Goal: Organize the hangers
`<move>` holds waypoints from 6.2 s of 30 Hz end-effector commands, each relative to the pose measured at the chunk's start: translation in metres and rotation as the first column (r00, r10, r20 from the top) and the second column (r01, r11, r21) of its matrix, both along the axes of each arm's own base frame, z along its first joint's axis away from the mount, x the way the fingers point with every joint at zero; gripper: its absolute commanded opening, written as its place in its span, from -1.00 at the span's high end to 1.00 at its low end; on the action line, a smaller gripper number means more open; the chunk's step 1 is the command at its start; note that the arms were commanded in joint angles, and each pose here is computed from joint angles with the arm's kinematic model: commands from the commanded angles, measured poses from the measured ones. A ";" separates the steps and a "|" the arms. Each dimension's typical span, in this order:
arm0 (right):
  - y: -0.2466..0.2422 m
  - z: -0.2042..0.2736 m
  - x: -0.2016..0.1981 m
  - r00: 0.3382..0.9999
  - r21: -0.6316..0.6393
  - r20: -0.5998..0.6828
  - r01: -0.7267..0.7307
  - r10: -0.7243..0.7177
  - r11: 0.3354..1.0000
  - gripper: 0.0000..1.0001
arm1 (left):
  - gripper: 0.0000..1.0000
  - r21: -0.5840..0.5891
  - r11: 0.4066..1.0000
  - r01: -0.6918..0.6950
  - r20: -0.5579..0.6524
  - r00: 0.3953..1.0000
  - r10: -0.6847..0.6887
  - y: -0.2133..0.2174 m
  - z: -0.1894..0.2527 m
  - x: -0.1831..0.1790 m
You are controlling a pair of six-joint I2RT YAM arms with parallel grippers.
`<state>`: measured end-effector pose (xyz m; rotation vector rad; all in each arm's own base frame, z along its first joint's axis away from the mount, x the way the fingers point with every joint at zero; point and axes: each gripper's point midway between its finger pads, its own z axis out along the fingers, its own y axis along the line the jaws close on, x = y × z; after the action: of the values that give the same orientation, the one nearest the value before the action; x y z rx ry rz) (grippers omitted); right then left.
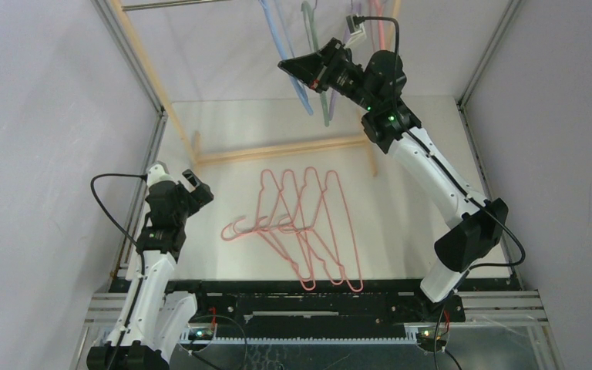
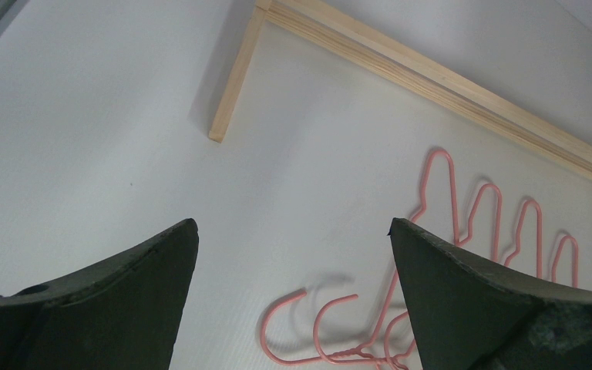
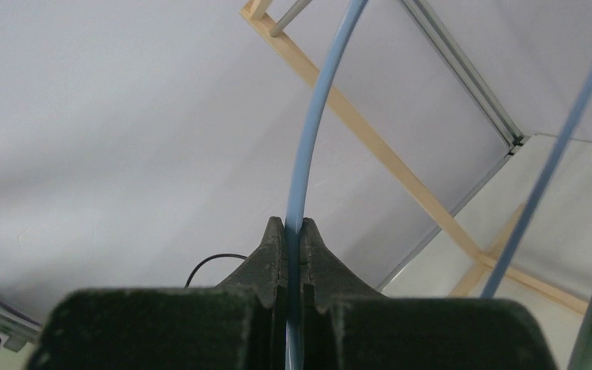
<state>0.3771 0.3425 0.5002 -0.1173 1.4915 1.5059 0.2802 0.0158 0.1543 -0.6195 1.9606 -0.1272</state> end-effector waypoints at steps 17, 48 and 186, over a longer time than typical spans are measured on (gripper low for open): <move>0.022 0.021 -0.028 0.993 0.012 0.087 -0.078 0.077 0.997 1.00 | -0.98 0.006 1.000 -0.004 0.009 1.000 0.004 0.003 -0.002 0.006; -0.038 -0.004 0.027 0.983 0.064 -0.037 0.179 -0.177 0.982 1.00 | -0.98 0.000 1.000 0.006 0.018 1.000 -0.006 0.001 0.003 0.010; 0.004 -0.319 -0.121 0.935 -0.734 -0.347 -0.322 0.077 0.598 1.00 | -0.99 -0.065 0.975 0.211 0.125 0.971 -0.202 -0.038 0.053 -0.001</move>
<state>0.2368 0.3243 0.1254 -0.8226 2.4731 0.7317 0.2740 -0.0117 0.1647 -0.5310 2.0083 -0.2852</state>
